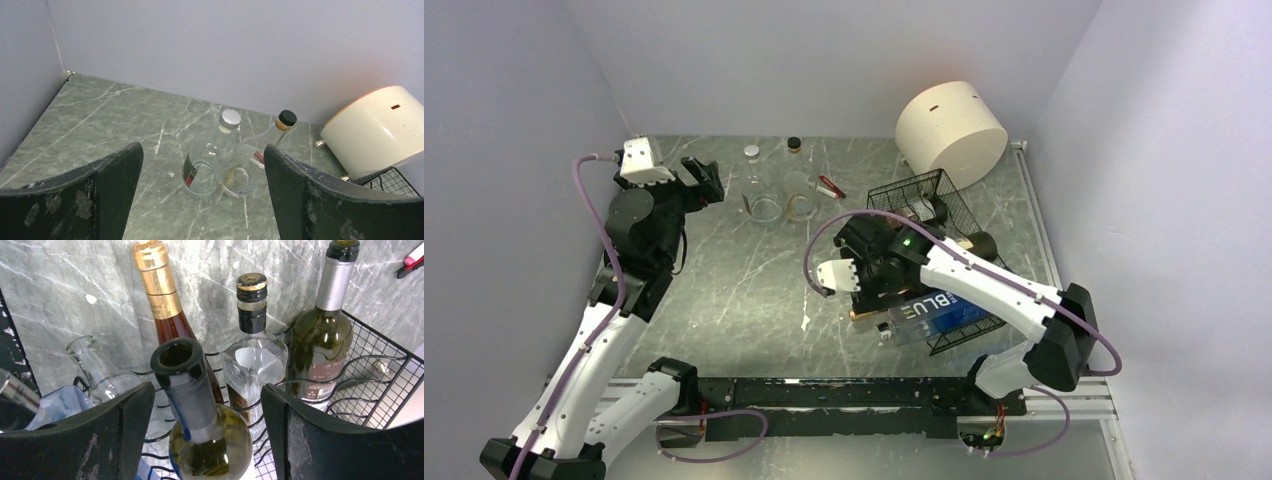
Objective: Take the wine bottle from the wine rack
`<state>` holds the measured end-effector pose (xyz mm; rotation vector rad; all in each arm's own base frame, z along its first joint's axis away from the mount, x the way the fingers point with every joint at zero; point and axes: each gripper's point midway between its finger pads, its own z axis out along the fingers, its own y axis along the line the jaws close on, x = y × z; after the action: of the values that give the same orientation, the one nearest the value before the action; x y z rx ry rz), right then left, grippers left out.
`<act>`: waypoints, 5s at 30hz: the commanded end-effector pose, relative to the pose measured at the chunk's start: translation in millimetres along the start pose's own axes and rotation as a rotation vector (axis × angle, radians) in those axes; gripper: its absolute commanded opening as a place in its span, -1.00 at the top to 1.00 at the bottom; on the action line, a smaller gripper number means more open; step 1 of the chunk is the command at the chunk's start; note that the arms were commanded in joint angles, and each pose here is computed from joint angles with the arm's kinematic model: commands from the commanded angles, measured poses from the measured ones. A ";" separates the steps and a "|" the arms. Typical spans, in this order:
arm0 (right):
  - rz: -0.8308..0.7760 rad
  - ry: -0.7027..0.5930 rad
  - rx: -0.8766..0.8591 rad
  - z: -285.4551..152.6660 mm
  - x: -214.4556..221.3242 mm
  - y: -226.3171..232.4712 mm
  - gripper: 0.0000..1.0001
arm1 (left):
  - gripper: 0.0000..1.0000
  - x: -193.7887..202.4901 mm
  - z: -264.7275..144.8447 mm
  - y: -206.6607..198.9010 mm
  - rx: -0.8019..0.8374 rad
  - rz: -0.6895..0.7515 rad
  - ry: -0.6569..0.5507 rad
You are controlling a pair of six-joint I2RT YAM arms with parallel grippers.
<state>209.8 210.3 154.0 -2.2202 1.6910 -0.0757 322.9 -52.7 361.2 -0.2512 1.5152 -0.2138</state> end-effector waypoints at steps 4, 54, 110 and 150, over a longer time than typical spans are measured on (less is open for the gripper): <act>-0.038 0.051 -0.003 21.2 3.8 -3.9 -0.61 | -0.88 -15.8 -1.4 -5.3 0.014 -0.025 -0.029; 0.272 -0.460 0.709 -155.7 -26.7 -89.3 1.00 | -0.88 -1.3 8.5 0.8 -0.026 -0.002 0.009; 1.001 -1.258 0.644 -77.6 -312.8 -291.4 1.00 | -0.88 -54.6 -33.8 53.5 -0.222 -0.044 -0.215; 0.958 -1.204 0.845 -4.8 -299.9 -357.3 -0.18 | -0.88 -50.4 -29.0 48.2 -0.195 -0.046 -0.193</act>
<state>454.2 577.2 264.2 -0.5042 1.4628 0.4929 290.2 7.0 390.5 -0.4486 1.3579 -0.0643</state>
